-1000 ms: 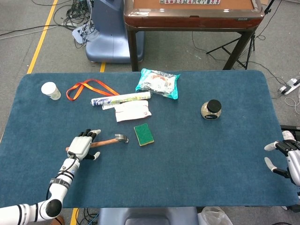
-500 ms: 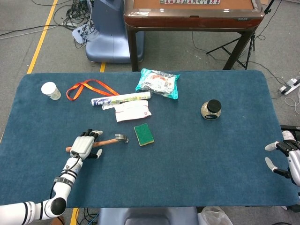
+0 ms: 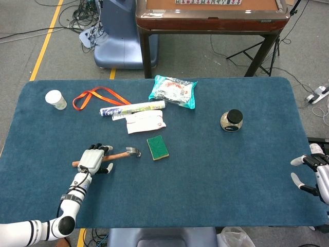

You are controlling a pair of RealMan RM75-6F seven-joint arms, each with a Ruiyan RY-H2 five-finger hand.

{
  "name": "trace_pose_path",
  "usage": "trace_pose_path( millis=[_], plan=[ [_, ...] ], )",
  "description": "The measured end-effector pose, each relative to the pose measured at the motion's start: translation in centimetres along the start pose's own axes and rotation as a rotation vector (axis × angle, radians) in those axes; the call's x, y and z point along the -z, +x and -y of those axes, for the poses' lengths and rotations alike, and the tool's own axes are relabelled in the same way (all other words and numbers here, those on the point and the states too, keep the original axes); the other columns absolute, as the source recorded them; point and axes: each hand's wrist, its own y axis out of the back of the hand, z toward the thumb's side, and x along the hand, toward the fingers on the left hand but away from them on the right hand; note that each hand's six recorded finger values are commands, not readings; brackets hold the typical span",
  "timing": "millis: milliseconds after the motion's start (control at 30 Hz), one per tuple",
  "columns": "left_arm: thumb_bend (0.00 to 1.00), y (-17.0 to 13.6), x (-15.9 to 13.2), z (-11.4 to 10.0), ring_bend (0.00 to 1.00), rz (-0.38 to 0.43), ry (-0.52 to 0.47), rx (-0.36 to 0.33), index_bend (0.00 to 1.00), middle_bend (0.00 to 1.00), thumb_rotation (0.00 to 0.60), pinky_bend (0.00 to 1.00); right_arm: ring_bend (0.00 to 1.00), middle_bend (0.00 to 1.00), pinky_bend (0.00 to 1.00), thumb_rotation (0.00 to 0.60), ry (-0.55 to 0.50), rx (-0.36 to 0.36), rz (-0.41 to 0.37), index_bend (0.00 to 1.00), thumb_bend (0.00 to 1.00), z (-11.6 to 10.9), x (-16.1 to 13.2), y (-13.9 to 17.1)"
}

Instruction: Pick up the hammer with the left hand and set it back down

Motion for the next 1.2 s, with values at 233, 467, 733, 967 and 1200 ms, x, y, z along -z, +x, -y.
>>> trace_pose_path(
  millis=[233,467,733,967,1200],
  plan=[
    [0.36,0.28,-0.22,0.11,0.12,-0.009,0.002,0.002,0.23,0.27,0.489,0.09,0.39,0.45,0.26,0.600,-0.001,0.000,0.000,0.46,0.32,-0.05,0.01,0.03],
    [0.36,0.39,-0.27,0.11,0.14,-0.036,0.000,0.007,0.24,0.29,0.485,0.09,0.39,0.45,0.26,0.600,-0.002,-0.002,0.000,0.46,0.32,0.00,0.04,-0.01],
    [0.36,0.31,-0.48,-0.14,0.15,-0.055,-0.011,-0.002,0.25,0.30,0.487,0.09,0.39,0.45,0.26,0.600,-0.001,-0.001,0.000,0.46,0.32,-0.01,0.03,0.02],
    [0.36,0.57,-0.69,0.13,0.19,-0.066,0.001,0.000,0.28,0.32,0.493,0.09,0.39,0.45,0.26,0.600,-0.002,0.000,0.001,0.46,0.32,-0.05,0.07,0.03],
    [0.36,0.84,-0.91,0.22,0.21,-0.074,0.000,-0.001,0.31,0.33,0.513,0.09,0.39,0.45,0.26,0.600,-0.003,-0.001,0.001,0.46,0.32,-0.04,0.07,0.01]
  ],
)
